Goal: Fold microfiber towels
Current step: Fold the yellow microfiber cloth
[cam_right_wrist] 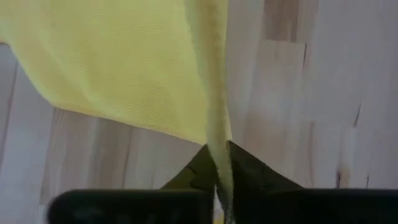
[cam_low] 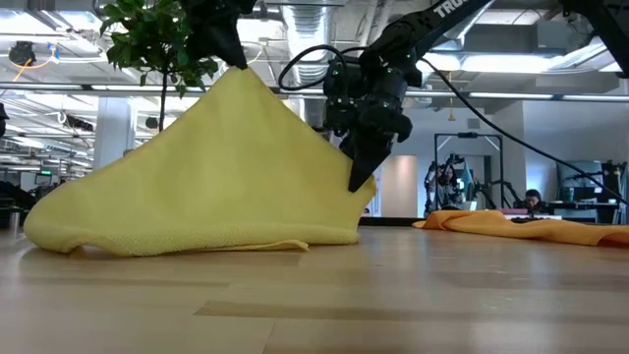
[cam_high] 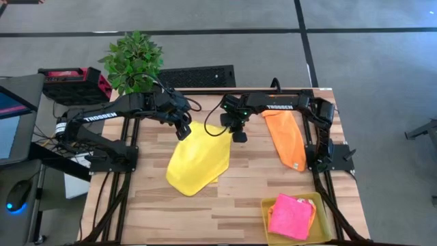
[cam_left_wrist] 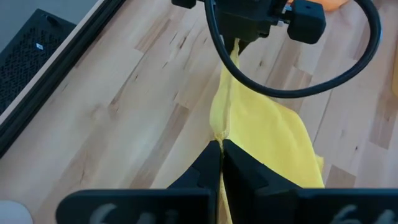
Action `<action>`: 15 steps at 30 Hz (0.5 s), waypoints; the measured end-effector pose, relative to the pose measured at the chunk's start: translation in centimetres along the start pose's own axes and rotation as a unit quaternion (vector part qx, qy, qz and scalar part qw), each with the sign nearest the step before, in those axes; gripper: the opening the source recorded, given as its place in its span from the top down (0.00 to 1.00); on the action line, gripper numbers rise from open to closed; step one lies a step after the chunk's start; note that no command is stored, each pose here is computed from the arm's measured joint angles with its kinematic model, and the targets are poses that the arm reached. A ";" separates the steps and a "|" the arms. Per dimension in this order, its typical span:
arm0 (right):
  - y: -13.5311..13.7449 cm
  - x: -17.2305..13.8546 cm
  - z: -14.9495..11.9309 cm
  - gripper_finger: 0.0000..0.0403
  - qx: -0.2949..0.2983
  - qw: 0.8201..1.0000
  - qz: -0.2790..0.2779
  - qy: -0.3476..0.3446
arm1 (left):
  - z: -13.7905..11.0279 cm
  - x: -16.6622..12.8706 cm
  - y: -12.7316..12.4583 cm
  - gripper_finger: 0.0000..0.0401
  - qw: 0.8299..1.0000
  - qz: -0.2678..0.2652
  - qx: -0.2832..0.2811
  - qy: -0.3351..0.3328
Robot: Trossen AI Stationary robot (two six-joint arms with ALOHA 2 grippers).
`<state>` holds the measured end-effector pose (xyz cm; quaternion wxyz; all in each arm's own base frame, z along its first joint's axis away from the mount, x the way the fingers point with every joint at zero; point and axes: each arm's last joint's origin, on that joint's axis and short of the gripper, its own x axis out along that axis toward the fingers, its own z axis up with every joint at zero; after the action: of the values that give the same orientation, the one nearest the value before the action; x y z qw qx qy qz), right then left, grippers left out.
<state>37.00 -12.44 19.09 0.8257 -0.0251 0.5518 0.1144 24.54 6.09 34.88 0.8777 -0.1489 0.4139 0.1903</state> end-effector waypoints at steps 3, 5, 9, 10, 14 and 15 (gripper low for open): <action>0.0 0.0 0.0 0.97 -0.001 1.000 0.000 0.000 | 0.0 0.0 0.0 1.00 1.000 0.001 -0.001 0.000; 0.1 0.0 0.1 0.97 -0.004 1.000 -0.012 0.008 | 0.0 0.0 0.1 1.00 1.000 0.010 -0.019 -0.001; 0.6 -1.4 0.1 0.99 -0.008 0.998 -0.055 0.026 | -0.4 0.0 0.5 1.00 0.997 0.047 -0.067 0.011; 0.8 -2.0 0.0 0.99 -0.008 0.998 -0.059 0.028 | -0.5 0.0 0.6 1.00 0.995 0.054 -0.079 0.014; 1.1 -4.9 -0.1 0.99 -0.008 0.995 -0.099 0.017 | -0.5 0.0 1.0 1.00 0.990 0.083 -0.115 0.010; 1.2 -5.8 -0.1 0.99 -0.009 0.993 -0.113 0.012 | -0.5 0.0 1.1 1.00 0.989 0.092 -0.116 0.004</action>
<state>34.57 -12.16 24.45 0.8266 -0.0960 0.5540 0.0249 23.72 6.85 34.53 0.8315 -0.2120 0.4043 0.3165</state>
